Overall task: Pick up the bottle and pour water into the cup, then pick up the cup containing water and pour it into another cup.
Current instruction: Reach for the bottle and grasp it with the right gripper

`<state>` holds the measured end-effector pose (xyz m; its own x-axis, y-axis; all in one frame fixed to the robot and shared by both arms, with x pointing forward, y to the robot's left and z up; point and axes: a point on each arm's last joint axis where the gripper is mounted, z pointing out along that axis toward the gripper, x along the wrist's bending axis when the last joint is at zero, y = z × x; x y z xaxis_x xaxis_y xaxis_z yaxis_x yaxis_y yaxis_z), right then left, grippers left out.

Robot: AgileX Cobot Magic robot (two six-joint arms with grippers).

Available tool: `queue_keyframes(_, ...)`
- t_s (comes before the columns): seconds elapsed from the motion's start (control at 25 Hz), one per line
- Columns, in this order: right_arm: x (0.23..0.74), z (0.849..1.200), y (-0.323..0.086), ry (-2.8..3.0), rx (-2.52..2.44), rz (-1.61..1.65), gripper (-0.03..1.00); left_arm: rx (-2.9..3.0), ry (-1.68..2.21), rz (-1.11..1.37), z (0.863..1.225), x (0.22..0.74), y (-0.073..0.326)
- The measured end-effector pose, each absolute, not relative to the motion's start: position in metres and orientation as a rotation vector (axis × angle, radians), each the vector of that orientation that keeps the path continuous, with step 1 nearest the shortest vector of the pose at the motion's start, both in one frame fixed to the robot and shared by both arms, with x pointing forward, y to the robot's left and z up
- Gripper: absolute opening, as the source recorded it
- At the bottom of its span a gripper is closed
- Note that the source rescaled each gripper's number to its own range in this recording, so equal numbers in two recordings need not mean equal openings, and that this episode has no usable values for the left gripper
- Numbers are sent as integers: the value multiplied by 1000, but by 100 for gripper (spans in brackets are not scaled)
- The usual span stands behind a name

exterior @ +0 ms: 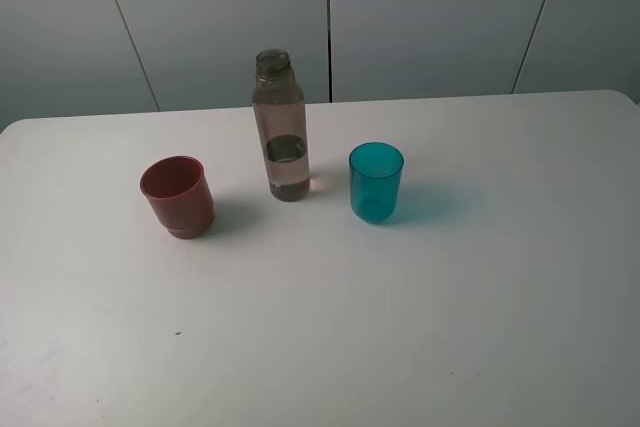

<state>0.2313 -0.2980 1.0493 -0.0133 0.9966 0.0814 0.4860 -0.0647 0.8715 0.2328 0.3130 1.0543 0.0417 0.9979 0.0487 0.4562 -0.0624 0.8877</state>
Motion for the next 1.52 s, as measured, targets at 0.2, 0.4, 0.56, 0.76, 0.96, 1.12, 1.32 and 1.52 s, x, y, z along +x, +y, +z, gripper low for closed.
queue_keyframes(0.2,231,1049,-298,1564,1619,1008,100,1610,1499,966,1054,233,313)
queue_keyframes(0.4,231,1049,-298,1564,1619,1008,100,1610,1499,966,1054,233,313)
queue_keyframes(0.56,231,1049,-298,1564,1619,1008,100,1610,1499,966,1054,233,313)
queue_keyframes(0.76,231,1049,-298,1564,1619,1008,100,1610,1499,966,1054,233,313)
queue_keyframes(0.96,233,1052,-297,1582,1634,1003,100,1610,1499,966,1054,233,313)
queue_keyframes(1.12,260,1072,-291,1692,1751,956,100,1612,1498,968,1054,233,313)
queue_keyframes(1.32,338,1114,-285,1664,1765,1023,100,1612,1498,968,1054,233,313)
queue_keyframes(1.52,404,1111,-244,1786,1567,1205,100,1612,1498,970,1054,233,313)
